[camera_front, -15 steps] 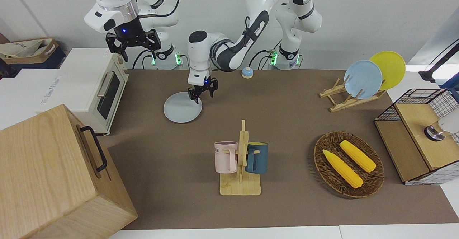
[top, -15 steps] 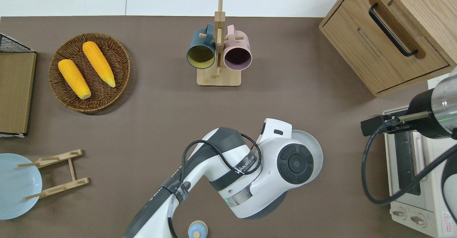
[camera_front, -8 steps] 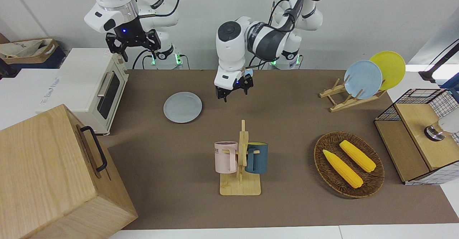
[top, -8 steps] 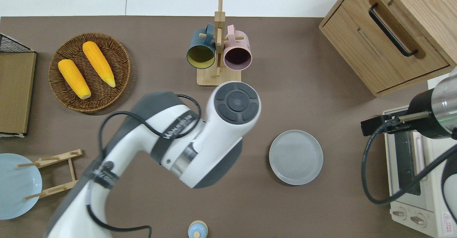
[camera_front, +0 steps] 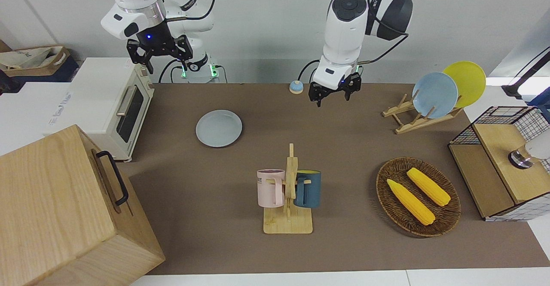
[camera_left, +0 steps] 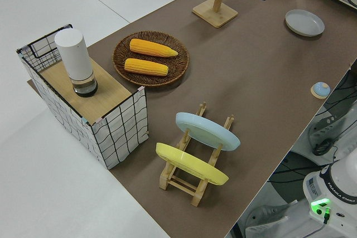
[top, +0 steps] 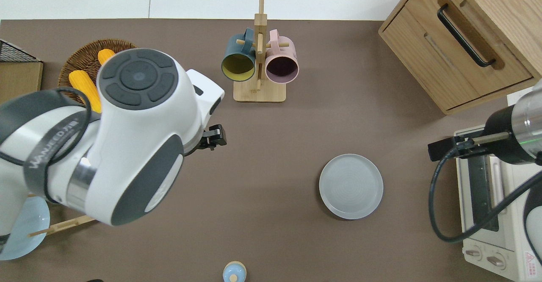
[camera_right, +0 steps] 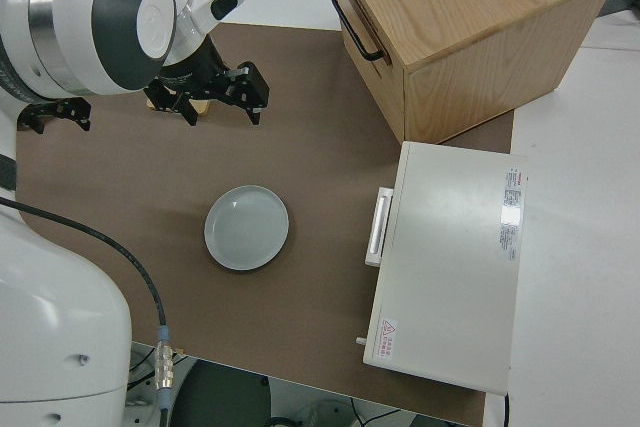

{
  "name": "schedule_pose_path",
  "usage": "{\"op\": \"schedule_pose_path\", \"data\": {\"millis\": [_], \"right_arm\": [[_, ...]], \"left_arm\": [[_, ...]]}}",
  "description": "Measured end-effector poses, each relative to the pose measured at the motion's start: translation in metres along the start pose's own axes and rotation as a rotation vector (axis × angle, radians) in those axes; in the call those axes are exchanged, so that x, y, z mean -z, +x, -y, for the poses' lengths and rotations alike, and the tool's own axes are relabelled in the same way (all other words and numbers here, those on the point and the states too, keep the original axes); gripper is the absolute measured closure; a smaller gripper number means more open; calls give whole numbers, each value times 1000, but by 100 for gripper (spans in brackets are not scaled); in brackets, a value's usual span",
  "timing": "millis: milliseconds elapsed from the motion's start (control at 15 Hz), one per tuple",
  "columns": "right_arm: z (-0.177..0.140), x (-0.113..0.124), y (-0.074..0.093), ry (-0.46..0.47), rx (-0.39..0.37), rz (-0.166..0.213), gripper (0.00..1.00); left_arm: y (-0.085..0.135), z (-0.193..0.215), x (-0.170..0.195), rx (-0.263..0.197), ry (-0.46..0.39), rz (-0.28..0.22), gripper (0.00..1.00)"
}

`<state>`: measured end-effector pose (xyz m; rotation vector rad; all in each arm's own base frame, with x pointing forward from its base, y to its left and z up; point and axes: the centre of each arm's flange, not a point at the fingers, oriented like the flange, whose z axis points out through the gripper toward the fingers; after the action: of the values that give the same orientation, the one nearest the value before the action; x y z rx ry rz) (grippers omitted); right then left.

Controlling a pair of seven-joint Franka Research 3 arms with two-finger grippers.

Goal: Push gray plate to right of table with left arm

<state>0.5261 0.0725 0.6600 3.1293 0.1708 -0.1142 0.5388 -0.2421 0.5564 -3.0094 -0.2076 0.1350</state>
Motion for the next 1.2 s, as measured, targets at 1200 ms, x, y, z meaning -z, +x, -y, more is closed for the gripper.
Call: {"op": "schedule_pose_path", "data": {"millis": [1200], "right_arm": [[0, 0, 0, 0, 0, 0, 1]], "left_arm": [[69, 235, -15, -103, -96, -23, 0]]}}
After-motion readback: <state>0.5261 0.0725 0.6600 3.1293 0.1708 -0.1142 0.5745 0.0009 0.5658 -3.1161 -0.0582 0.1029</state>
